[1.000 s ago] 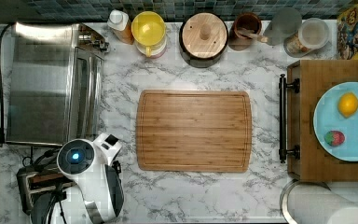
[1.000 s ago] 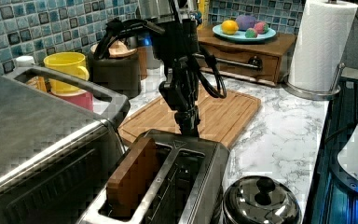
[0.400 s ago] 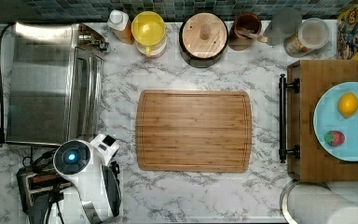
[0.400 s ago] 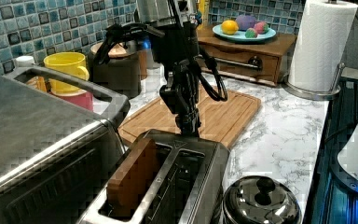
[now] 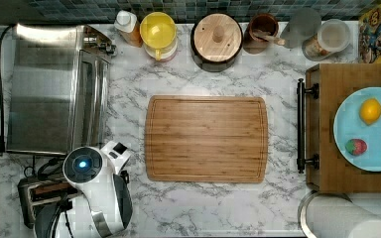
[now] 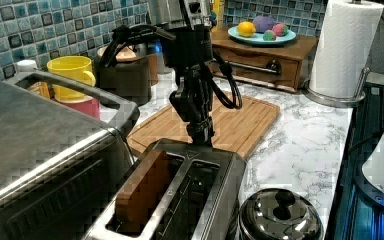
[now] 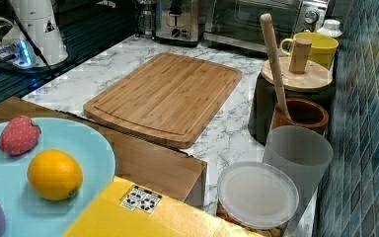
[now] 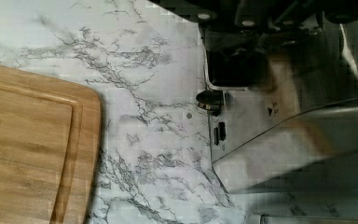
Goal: Turn on the toaster.
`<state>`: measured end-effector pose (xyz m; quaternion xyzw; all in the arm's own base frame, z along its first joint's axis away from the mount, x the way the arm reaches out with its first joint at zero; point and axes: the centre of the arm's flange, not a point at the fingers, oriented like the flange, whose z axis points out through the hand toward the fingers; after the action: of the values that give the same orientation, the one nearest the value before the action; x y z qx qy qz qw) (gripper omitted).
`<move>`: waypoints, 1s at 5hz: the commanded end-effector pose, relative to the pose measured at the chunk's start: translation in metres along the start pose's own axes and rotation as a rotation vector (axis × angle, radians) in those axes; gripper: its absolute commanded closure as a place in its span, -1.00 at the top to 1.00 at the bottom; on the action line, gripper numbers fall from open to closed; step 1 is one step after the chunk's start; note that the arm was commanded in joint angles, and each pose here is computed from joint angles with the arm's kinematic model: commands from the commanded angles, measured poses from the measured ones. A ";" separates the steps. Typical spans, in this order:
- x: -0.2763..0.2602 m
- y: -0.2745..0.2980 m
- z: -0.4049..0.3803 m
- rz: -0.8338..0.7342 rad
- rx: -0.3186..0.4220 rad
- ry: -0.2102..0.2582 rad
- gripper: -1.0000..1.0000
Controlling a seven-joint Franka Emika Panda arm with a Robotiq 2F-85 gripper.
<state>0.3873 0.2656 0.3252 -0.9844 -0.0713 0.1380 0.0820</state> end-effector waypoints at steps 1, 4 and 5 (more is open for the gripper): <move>-0.036 0.051 0.150 0.132 -0.041 -0.273 -1.00; -0.056 0.077 0.213 0.179 -0.049 -0.413 -1.00; -0.056 0.077 0.213 0.179 -0.050 -0.413 -1.00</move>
<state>0.4055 0.2542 0.2848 -0.9788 -0.0207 0.1724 0.1089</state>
